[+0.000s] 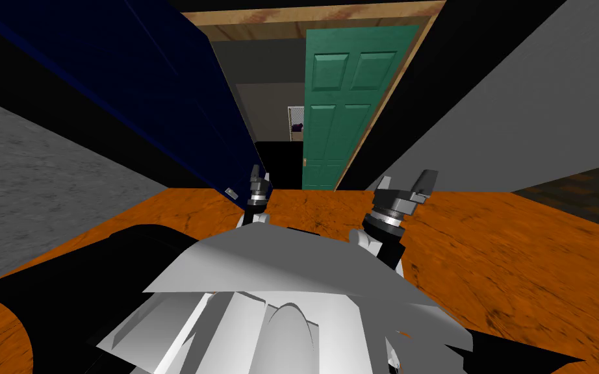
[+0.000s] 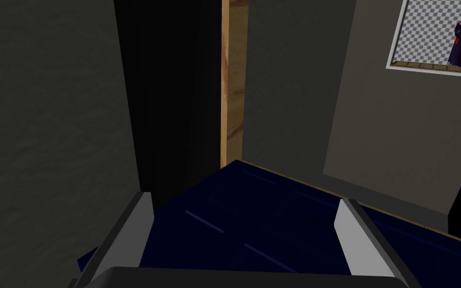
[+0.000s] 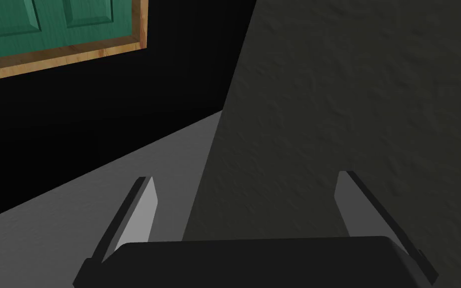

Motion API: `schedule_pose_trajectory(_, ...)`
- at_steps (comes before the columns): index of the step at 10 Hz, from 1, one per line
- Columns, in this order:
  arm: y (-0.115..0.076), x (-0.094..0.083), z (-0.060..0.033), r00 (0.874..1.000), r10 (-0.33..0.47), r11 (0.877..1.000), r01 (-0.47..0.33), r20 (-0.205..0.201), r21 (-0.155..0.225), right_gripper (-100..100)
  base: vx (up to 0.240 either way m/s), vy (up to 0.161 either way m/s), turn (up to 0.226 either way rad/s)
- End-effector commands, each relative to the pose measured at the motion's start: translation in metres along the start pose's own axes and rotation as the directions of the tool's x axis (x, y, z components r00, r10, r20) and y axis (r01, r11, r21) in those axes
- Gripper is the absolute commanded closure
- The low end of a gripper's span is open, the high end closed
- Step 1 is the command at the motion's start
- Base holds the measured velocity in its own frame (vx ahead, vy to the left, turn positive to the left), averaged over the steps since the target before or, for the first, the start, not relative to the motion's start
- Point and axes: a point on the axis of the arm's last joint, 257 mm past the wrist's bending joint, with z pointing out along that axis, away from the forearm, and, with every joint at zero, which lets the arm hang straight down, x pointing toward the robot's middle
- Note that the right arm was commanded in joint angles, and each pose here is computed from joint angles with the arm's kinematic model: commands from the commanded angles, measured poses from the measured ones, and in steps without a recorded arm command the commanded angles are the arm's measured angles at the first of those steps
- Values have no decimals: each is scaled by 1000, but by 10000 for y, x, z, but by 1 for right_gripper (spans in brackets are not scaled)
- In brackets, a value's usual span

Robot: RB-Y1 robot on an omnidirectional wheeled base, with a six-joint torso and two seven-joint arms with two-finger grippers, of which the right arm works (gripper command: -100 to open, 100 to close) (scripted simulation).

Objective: Pull the door open

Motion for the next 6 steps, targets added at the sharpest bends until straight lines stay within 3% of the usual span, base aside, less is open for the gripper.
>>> schedule_pose_trajectory(1,-119,25,-22,1000,3,1000,-3,-12,16,-100,60,26,33)
schedule_pose_trajectory(6,-429,78,-86,999,12,998,-10,-36,60,-100,114,37,28)
